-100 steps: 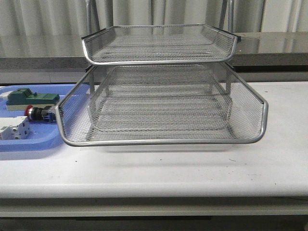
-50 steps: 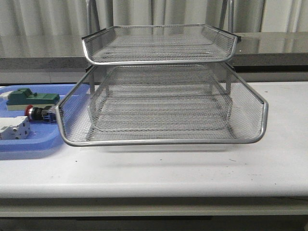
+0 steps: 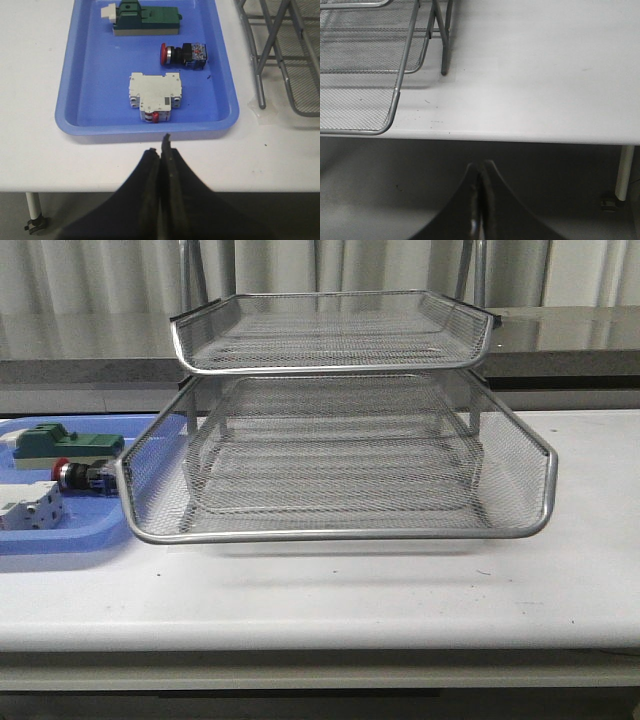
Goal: Place button on rack with both arms
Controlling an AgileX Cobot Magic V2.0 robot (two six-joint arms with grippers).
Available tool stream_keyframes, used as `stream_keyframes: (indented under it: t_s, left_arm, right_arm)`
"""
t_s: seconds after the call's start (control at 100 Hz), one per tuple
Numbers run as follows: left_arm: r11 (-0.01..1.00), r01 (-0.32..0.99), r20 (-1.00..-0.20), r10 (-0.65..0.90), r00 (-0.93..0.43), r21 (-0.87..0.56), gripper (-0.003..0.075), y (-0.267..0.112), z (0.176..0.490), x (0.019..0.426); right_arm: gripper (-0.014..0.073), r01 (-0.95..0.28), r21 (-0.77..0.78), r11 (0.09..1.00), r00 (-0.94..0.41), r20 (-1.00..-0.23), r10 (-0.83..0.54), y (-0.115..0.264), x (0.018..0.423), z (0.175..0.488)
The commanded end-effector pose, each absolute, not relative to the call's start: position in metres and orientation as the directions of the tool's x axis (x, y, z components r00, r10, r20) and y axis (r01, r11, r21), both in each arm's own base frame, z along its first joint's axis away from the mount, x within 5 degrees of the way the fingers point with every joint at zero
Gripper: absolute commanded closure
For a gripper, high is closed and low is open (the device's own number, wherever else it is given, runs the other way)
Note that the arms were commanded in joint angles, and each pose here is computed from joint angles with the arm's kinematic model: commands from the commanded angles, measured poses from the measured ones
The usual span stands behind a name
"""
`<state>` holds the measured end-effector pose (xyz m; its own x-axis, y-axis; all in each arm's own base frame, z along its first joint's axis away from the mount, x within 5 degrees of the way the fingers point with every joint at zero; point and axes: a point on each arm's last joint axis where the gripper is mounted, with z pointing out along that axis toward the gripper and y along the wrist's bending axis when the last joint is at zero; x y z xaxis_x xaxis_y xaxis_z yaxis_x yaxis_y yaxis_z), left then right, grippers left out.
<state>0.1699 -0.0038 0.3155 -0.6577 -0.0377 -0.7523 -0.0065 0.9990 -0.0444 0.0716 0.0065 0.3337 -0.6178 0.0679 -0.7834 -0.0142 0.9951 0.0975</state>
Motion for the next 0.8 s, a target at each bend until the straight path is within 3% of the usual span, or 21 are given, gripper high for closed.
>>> stream_keyframes:
  t_s: [0.0,0.15,0.25,0.34,0.49,0.56,0.79]
  left_arm:
    - [0.999,-0.004,-0.785,-0.038,-0.619,-0.045,0.0740,-0.004,0.328,0.187]
    - [0.999,-0.003,-0.740,-0.030,-0.672,-0.038,0.0736,-0.004,0.318,0.207]
    - [1.000,0.017,-0.719,-0.001,-0.695,-0.017,0.0670,-0.004,0.312,0.213]
    - [1.000,0.024,-0.710,0.011,-0.704,-0.009,0.0532,-0.004,0.310,0.214]
    - [1.000,0.029,-0.710,0.020,-0.704,-0.001,0.0224,-0.004,0.310,0.214]
    - [1.000,0.029,-0.711,0.020,-0.703,0.000,0.0148,-0.004,0.310,0.214]
    - [1.000,0.027,-0.726,0.008,-0.688,-0.014,0.0187,-0.005,0.311,0.216]
  right_arm:
    - [0.0666,-0.022,0.094,0.995,-0.549,-0.833,0.067,0.006,0.074,0.347]
    - [0.0666,-0.022,0.094,0.995,-0.549,-0.833,0.067,0.006,0.074,0.347]
    - [0.0666,-0.022,0.094,0.995,-0.549,-0.833,0.067,0.006,0.074,0.347]
    - [0.0666,-0.022,0.094,0.995,-0.549,-0.833,0.067,0.006,0.074,0.347]
    - [0.0666,-0.022,0.094,0.995,-0.549,-0.833,0.067,0.006,0.074,0.347]
    - [0.0666,-0.022,0.094,0.995,-0.549,-0.833,0.067,0.006,0.074,0.347]
    - [0.0666,-0.022,0.094,0.995,-0.549,-0.833,0.067,0.006,0.074,0.347]
